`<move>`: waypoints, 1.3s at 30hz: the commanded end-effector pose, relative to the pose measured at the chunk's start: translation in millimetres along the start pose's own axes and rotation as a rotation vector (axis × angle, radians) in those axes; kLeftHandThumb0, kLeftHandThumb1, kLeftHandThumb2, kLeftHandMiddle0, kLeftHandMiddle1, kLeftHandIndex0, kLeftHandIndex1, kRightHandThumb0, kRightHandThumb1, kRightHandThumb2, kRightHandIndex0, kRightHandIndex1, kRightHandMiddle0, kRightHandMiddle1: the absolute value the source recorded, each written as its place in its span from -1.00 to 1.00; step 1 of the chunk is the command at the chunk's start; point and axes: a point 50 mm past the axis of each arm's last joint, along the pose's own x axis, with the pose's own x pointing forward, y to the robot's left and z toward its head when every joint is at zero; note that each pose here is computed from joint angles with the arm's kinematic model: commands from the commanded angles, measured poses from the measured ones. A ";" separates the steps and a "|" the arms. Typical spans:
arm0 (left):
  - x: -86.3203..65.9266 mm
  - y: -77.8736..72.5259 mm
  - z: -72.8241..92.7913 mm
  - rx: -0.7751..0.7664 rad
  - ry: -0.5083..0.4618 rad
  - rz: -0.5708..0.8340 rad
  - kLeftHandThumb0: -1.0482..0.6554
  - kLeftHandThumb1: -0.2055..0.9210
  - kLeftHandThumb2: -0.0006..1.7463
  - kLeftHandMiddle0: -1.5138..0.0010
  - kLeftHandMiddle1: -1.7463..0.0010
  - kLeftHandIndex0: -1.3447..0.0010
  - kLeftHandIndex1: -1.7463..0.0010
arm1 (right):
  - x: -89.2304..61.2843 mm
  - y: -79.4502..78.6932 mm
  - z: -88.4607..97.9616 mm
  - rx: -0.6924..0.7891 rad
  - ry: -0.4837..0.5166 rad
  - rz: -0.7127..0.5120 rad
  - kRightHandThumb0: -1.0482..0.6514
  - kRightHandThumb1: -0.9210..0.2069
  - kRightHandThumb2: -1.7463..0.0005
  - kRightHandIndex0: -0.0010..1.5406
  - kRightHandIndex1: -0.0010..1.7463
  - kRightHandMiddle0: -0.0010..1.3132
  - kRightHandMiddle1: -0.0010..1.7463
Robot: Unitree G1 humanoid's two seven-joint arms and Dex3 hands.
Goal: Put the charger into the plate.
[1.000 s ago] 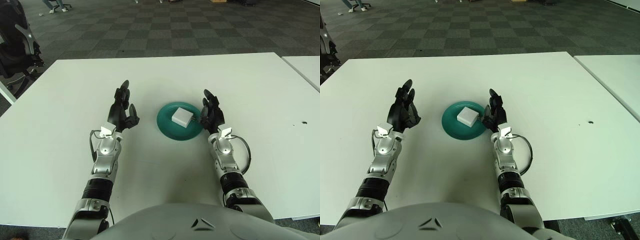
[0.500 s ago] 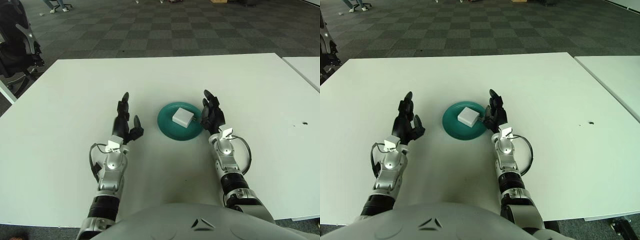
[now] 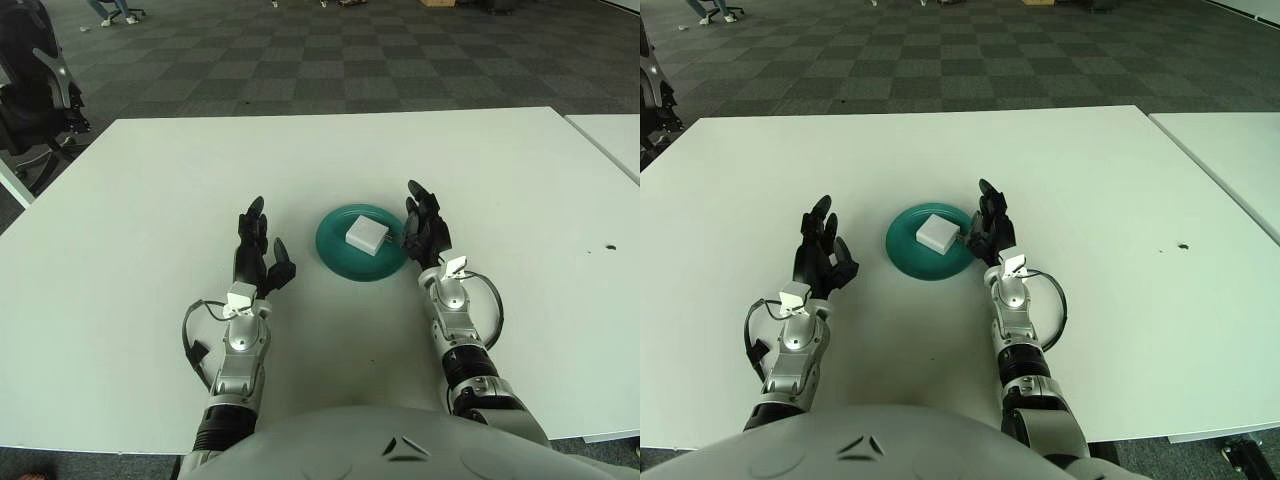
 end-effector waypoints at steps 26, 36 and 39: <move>-8.7 -2.7 -18.1 -0.005 0.056 -0.073 -0.88 1.00 0.36 0.98 1.00 1.00 0.54 | -58.7 -32.2 -38.7 -0.121 0.114 -0.063 -0.74 -1.00 -0.22 -0.92 -0.98 -1.00 -0.58; -12.7 2.0 -20.1 -0.023 0.056 -0.085 -0.85 1.00 0.35 0.95 0.98 1.00 0.60 | -58.5 -29.7 -37.2 -0.122 0.107 -0.057 -0.72 -1.00 -0.22 -0.88 -0.98 -1.00 -0.51; -13.8 2.8 -22.7 -0.023 0.059 -0.084 -0.85 1.00 0.34 0.92 0.98 1.00 0.60 | -59.0 -28.3 -36.7 -0.119 0.103 -0.056 -0.73 -1.00 -0.21 -0.88 -0.98 -1.00 -0.49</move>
